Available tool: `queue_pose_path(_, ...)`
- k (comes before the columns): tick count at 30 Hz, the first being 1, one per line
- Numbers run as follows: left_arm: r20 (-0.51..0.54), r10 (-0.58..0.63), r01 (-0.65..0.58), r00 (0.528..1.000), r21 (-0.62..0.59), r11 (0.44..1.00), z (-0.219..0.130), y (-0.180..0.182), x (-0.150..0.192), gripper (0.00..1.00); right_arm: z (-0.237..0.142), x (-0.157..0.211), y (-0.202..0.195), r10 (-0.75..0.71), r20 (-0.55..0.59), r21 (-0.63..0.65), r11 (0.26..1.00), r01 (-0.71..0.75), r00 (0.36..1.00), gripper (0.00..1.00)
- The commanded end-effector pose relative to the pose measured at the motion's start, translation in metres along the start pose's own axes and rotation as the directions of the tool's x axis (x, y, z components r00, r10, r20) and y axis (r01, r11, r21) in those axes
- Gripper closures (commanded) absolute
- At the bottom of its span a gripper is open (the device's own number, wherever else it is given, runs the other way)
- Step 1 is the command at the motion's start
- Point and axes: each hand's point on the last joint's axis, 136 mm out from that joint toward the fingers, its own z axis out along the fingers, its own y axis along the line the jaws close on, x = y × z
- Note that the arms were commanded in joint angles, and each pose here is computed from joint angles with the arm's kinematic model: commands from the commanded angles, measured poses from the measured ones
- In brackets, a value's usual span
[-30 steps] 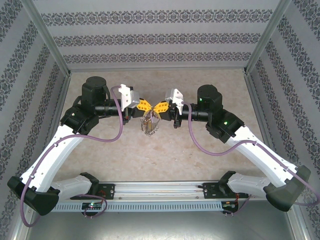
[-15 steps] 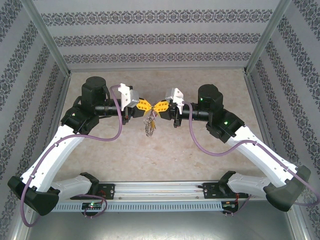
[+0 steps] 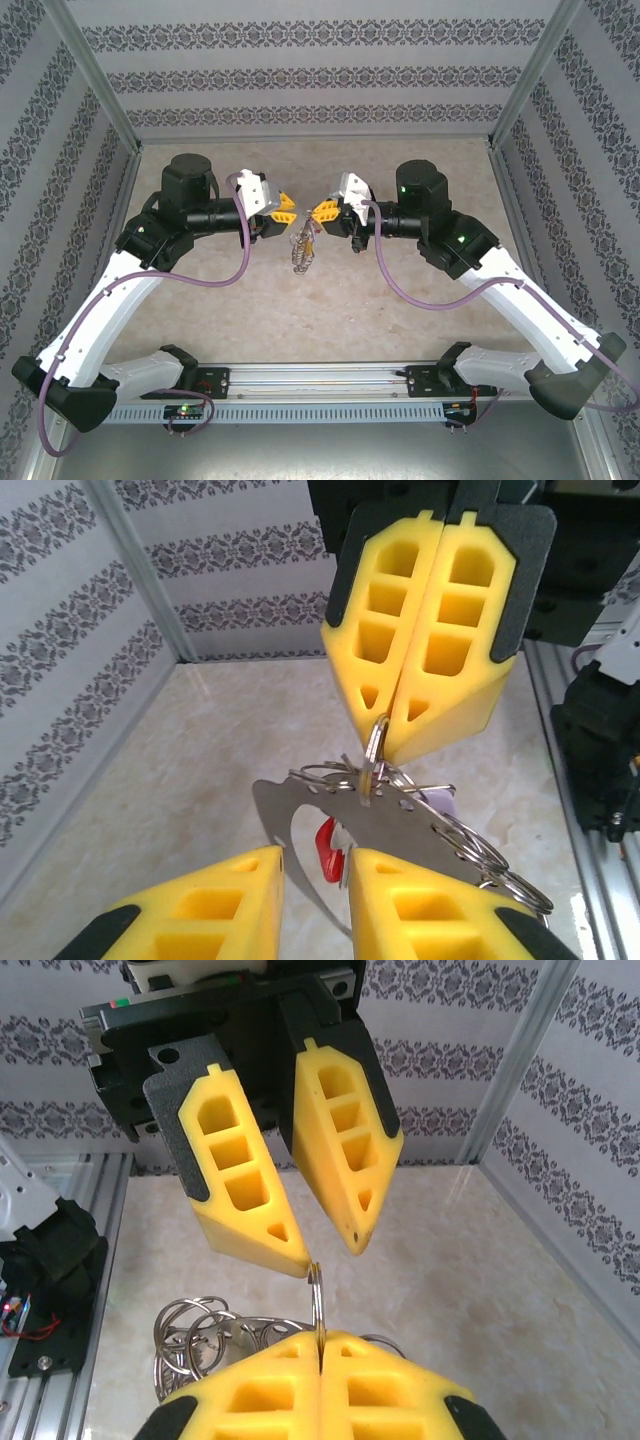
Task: Put the keys on the keyring
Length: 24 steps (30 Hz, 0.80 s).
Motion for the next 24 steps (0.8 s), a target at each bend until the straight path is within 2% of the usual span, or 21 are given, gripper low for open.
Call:
queue_pose_path(1,-0.017,0.060,-0.061,0.998,-0.023,0.998,-0.006,-0.002,-0.007,0.76,-0.005,0.001,-0.006,-0.028,-0.062,0.016,0.999,0.029,0.998,1.00)
queue_pose_path(8,-0.018,0.083,-0.083,0.996,0.025,0.996,0.005,-0.010,-0.012,0.76,0.001,0.012,-0.008,0.005,-0.176,0.000,1.000,-0.005,0.984,1.00)
queue_pose_path(24,-0.055,0.087,-0.083,0.995,0.074,0.994,0.020,-0.015,-0.006,0.76,0.008,0.003,0.008,-0.031,-0.193,-0.102,0.995,0.011,0.981,1.00)
